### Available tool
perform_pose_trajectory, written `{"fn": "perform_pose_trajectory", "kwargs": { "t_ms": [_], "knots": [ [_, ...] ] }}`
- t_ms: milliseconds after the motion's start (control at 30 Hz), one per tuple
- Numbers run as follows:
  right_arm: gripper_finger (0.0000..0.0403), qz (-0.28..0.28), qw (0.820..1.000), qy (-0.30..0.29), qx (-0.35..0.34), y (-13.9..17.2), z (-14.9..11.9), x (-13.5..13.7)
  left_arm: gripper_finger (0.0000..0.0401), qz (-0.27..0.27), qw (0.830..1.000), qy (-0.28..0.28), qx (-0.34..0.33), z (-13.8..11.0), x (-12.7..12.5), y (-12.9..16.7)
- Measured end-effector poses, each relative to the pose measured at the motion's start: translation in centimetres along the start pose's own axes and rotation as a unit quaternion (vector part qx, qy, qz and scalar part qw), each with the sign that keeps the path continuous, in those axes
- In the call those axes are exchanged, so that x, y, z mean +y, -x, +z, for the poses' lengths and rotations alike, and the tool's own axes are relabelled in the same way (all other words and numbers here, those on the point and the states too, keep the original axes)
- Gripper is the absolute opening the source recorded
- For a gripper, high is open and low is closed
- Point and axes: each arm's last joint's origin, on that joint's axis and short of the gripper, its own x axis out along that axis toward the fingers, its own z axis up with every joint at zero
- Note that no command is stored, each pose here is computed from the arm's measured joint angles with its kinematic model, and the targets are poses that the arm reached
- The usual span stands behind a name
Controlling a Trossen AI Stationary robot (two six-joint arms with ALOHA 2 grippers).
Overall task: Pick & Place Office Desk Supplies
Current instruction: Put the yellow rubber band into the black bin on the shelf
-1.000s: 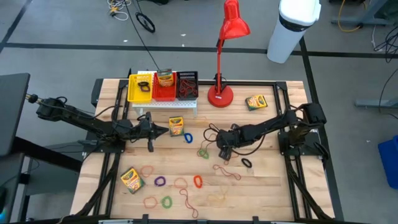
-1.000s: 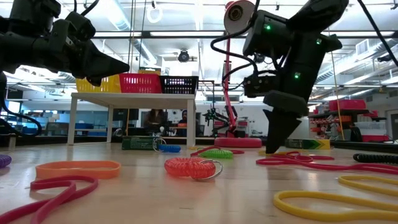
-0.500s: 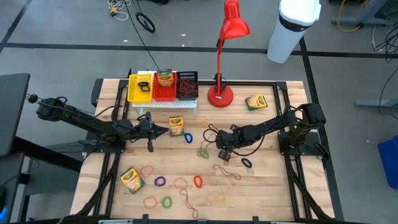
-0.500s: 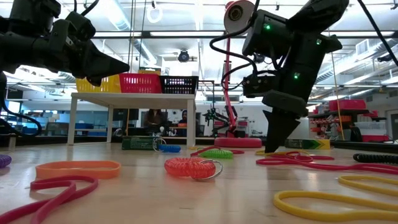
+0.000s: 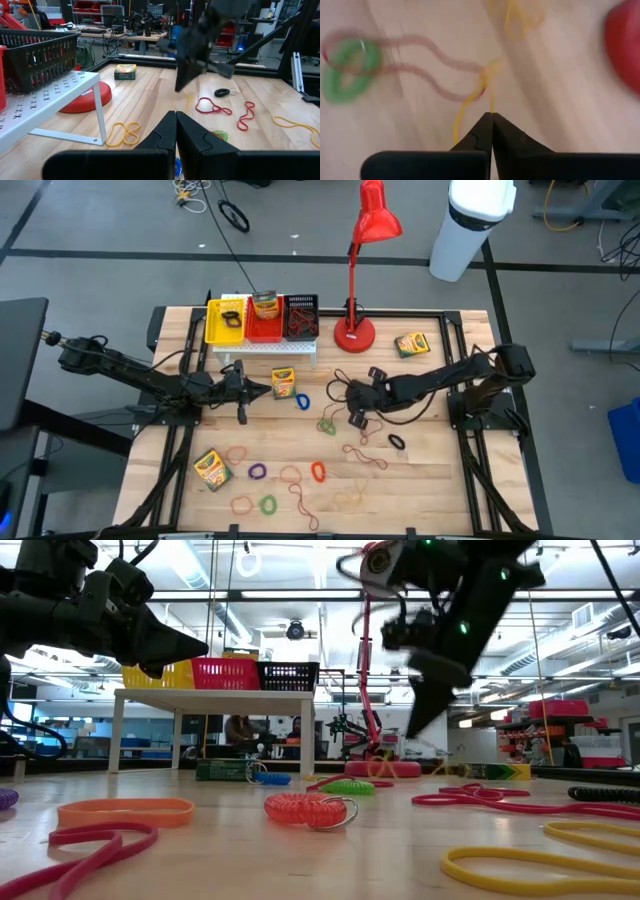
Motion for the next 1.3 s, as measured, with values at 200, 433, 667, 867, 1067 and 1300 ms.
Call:
{"fn": "perform_pose_trajectory", "kwargs": {
  "t_ms": [200,433,667,867,1067,1300],
  "knots": [
    [0.0004,-0.014,0.999,0.012,-0.045,3.1,3.3,-0.2,0.0010,0.000,1.000,0.000,0.000,0.0,0.0,0.0],
    [0.0008,-0.046,0.992,0.021,-0.113,7.3,7.7,-0.6,0.0010,0.000,1.000,0.000,0.000,0.0,0.0,0.0],
    [0.0006,-0.051,0.979,0.034,-0.196,11.5,11.5,-1.1,0.0010,0.000,1.000,0.000,0.000,0.0,0.0,0.0],
    [0.0011,-0.075,0.957,0.026,-0.278,14.0,14.5,-2.3,0.0010,0.000,1.000,0.000,0.000,0.0,0.0,0.0],
    [0.0011,-0.103,0.936,0.020,-0.336,13.4,16.9,-5.1,0.0010,0.000,1.000,0.000,0.000,0.0,0.0,0.0],
    [0.0011,-0.154,0.900,-0.021,-0.407,11.5,19.9,-10.1,0.0010,0.000,1.000,0.000,0.000,0.0,0.0,0.0]
  ]
}}
